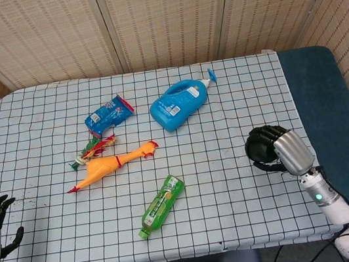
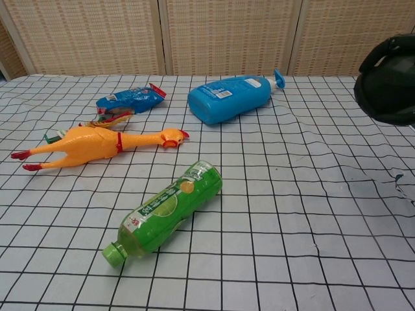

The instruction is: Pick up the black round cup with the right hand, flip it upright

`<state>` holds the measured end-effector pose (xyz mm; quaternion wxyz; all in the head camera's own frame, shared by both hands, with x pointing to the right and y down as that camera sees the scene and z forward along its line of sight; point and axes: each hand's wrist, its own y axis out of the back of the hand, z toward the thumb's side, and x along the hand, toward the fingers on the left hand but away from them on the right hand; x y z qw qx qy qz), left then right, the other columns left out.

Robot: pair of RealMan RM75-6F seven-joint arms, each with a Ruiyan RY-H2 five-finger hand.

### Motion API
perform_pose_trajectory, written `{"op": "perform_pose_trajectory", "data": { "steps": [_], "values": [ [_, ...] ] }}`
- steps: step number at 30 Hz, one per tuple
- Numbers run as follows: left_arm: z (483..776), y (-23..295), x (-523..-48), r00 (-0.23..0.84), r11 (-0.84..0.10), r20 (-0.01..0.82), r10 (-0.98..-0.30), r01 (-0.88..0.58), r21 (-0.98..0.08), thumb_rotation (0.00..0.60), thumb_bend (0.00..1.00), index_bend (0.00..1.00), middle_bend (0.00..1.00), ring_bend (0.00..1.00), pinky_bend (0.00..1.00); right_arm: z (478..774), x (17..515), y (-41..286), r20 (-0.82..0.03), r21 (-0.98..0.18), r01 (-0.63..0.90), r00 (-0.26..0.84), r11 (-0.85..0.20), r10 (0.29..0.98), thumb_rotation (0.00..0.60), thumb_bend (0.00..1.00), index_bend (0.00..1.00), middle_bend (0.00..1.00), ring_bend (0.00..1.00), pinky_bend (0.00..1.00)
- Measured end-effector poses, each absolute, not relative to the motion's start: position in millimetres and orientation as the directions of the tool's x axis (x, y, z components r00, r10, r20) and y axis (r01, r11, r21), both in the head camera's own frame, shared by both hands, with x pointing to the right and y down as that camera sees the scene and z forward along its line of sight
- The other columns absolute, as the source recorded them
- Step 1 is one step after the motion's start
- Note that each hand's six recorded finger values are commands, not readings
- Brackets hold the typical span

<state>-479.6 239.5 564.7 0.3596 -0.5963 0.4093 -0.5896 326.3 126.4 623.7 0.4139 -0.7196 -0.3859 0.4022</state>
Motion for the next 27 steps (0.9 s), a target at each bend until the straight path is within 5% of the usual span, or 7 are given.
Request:
{"op": "perform_pose_trajectory", "data": {
  "steps": [6,11,15,20,27],
  "values": [
    [566.0,239.6,-479.0,-0.030,-0.412,0.414,-0.910,-0.062,-0.909,0.600,0.35,0.19,0.13,0.19,0.32,642.6,369.4,124.0,-0.453,-0.892,-0.082,0.150,-0.445,0.879,0.600,0.32,0.77,0.61,0.54,0.51],
    [565.7,239.5,-479.3,-0.030,-0.412,0.415,-0.909,-0.063,-0.909,0.600,0.35,0.19,0.13,0.19,0.32,646.2,393.6,123.9,-0.495,-0.838,-0.254,-0.021,-0.483,0.869,0.600,0.32,0.77,0.61,0.54,0.51],
    [565.3,239.9,-479.9,-0.031,-0.412,0.414,-0.910,-0.065,-0.909,0.600,0.35,0.19,0.13,0.19,0.32,646.5,392.7,124.5,-0.498,-0.824,-0.295,-0.029,-0.483,0.867,0.600,0.32,0.77,0.61,0.54,0.51],
    [565.6,240.4,-479.8,-0.030,-0.414,0.416,-0.909,-0.063,-0.908,0.600,0.35,0.19,0.13,0.19,0.32,638.4,371.1,122.3,-0.453,-0.883,-0.180,0.091,-0.433,0.887,0.600,0.32,0.77,0.61,0.54,0.52],
    [566.0,240.2,-479.4,-0.030,-0.416,0.419,-0.908,-0.062,-0.907,0.600,0.35,0.19,0.13,0.19,0.32,614.1,332.9,123.9,-0.325,-0.842,0.330,0.323,-0.428,0.889,0.600,0.32,0.77,0.61,0.54,0.52]
  ]
}}
